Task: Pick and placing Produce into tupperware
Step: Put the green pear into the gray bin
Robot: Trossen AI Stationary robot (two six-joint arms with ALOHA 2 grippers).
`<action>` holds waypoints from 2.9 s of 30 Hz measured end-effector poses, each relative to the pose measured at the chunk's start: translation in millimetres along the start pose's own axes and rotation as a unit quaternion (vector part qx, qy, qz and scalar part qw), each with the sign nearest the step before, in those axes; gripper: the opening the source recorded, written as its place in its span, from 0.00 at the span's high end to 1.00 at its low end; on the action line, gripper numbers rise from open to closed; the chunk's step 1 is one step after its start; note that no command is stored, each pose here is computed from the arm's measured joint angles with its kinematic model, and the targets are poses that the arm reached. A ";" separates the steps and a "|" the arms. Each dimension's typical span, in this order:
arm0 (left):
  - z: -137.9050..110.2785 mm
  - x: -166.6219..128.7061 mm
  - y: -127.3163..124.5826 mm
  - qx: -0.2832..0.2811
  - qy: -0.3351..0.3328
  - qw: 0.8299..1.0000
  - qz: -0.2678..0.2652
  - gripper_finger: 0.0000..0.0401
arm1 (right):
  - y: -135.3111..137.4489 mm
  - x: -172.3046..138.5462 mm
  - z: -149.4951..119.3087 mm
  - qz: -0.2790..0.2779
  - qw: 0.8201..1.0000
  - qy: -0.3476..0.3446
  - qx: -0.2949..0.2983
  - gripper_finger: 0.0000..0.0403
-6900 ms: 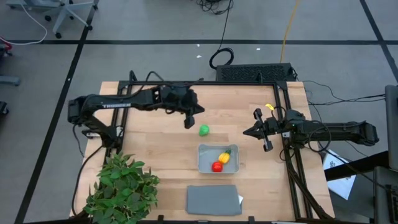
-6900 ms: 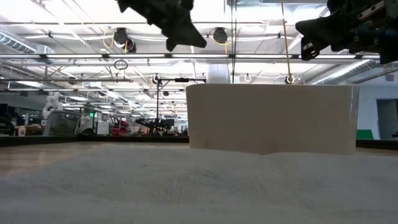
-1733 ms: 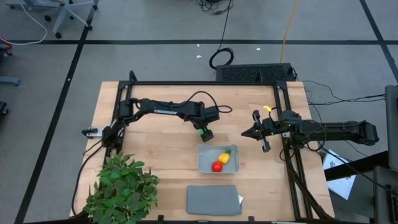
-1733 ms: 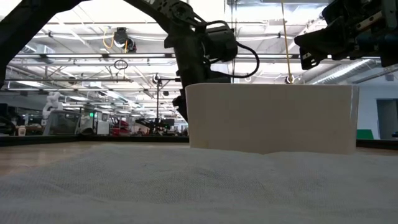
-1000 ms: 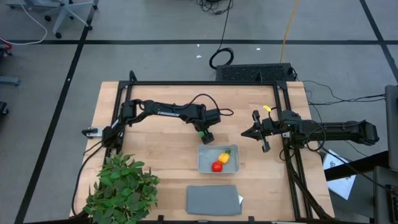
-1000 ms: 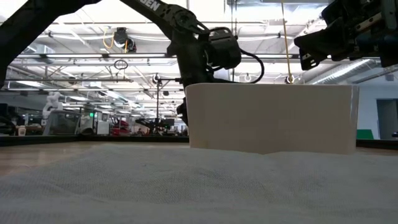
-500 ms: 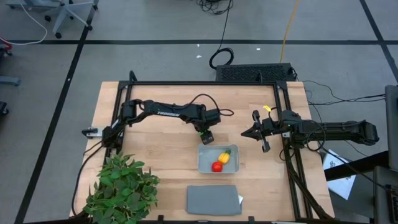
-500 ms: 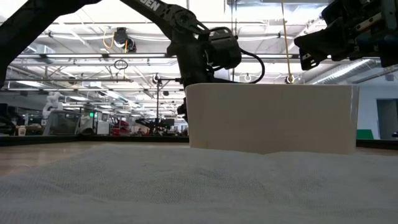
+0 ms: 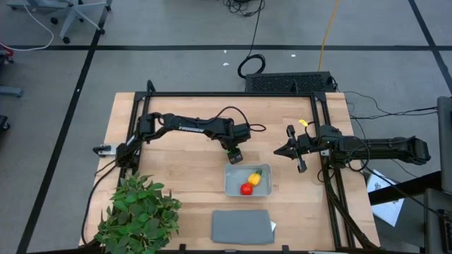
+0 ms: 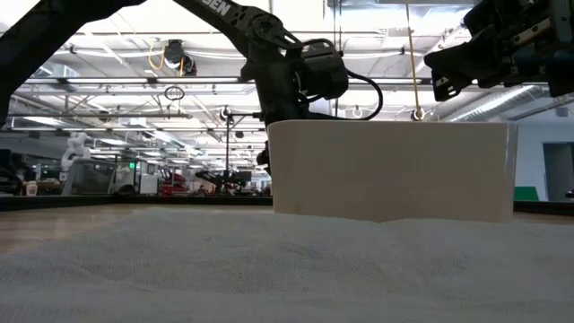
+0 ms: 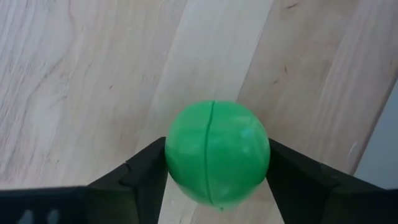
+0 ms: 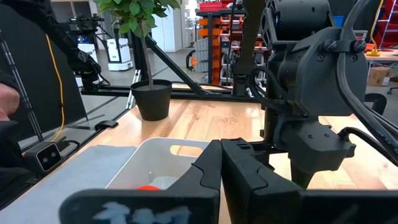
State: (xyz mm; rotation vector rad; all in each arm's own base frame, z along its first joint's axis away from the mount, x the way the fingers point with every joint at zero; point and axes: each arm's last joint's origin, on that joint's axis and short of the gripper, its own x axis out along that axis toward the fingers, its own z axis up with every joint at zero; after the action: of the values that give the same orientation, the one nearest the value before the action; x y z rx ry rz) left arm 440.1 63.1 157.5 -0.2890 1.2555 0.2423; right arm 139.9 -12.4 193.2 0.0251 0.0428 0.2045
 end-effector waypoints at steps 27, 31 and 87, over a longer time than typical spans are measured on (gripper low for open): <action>6.6 -64.6 18.2 0.008 -0.059 0.998 -0.002 0.40 | -0.1 0.0 -0.6 0.000 1.000 0.003 -0.012 1.00; 7.7 -85.8 15.5 0.016 -0.090 0.996 -0.018 0.40 | 0.0 0.0 -0.4 0.000 1.000 0.002 -0.013 1.00; -20.7 -114.7 -102.6 0.271 -0.199 0.935 -0.109 0.40 | 0.0 0.0 0.0 0.000 1.000 0.000 -0.013 1.00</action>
State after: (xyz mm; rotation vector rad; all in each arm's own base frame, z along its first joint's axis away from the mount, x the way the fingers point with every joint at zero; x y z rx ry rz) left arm 422.3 -42.9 269.7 0.0992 0.8350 -0.2329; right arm 139.9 -12.4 193.2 -0.0007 0.0402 0.2051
